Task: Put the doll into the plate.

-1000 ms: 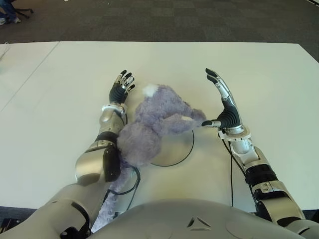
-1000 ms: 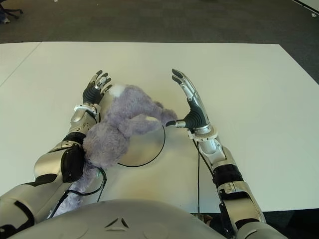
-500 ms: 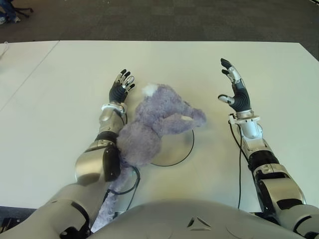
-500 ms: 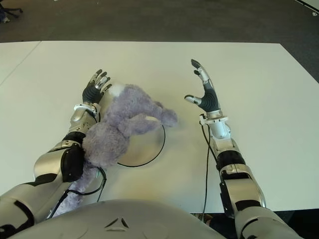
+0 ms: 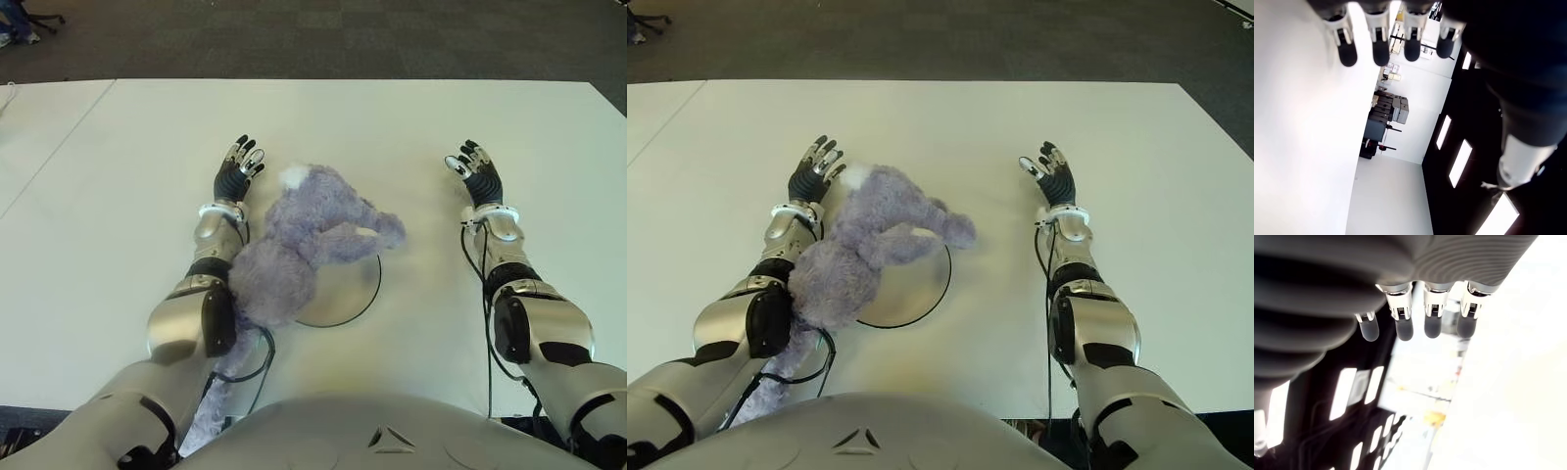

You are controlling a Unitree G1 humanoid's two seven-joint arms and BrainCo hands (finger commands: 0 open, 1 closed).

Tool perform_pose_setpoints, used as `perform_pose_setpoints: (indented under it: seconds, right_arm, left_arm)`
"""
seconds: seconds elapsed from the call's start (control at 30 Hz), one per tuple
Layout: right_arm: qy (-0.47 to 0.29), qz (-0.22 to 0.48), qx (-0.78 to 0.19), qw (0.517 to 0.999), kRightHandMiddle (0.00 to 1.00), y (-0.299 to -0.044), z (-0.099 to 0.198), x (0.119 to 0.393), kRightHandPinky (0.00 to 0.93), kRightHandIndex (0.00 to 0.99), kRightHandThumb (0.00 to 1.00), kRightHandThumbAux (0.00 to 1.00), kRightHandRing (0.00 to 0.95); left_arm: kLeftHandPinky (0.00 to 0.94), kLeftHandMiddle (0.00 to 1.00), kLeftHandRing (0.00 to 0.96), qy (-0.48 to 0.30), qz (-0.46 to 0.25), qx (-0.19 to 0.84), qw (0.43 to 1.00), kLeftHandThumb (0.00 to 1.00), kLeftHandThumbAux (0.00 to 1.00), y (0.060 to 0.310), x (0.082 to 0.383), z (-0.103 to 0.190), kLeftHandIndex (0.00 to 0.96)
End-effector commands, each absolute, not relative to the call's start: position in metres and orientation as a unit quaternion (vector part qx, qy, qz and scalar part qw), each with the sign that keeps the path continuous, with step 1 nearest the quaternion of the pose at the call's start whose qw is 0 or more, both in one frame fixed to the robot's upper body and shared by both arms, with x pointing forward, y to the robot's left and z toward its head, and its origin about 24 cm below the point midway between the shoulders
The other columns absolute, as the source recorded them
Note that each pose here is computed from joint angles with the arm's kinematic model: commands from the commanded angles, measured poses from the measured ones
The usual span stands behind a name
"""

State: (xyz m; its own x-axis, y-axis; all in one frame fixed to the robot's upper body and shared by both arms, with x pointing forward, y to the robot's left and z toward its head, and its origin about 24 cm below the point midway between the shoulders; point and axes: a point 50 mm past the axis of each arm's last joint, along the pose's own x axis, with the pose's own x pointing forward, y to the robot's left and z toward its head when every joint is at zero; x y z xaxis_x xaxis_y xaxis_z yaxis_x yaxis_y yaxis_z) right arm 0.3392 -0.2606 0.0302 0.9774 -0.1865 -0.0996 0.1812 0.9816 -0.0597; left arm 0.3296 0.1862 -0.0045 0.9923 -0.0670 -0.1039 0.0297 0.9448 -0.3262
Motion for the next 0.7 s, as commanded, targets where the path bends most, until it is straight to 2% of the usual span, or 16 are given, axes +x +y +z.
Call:
perform_pose_setpoints:
  seconds: [0.03,0.4,0.57,0.7]
  right_arm:
    - [0.16,-0.112,0.062,0.979,0.021,-0.246,0.002,0.336,0.0,0.026,0.0,0.601,0.008]
    - [0.21,-0.128,0.138,0.96,0.041,-0.227,-0.012,0.335,0.04,0.039,0.0,0.648,0.029]
    - [0.23,-0.12,0.163,0.952,0.072,-0.196,-0.028,0.329,0.092,0.066,0.0,0.686,0.059]
    - [0.241,-0.121,0.175,0.947,0.109,-0.185,-0.037,0.323,0.147,0.087,0.0,0.701,0.097]
  left_arm:
    - [0.118,0.08,0.091,0.29,0.016,-0.233,0.928,0.0,0.687,0.172,0.235,-0.106,0.051]
    - [0.127,0.081,0.093,0.287,0.014,-0.228,0.93,0.0,0.682,0.175,0.234,-0.106,0.049]
    - [0.126,0.086,0.097,0.285,0.017,-0.234,0.929,0.0,0.686,0.176,0.234,-0.106,0.057]
    - [0.122,0.081,0.093,0.287,0.017,-0.234,0.929,0.0,0.688,0.176,0.234,-0.106,0.056]
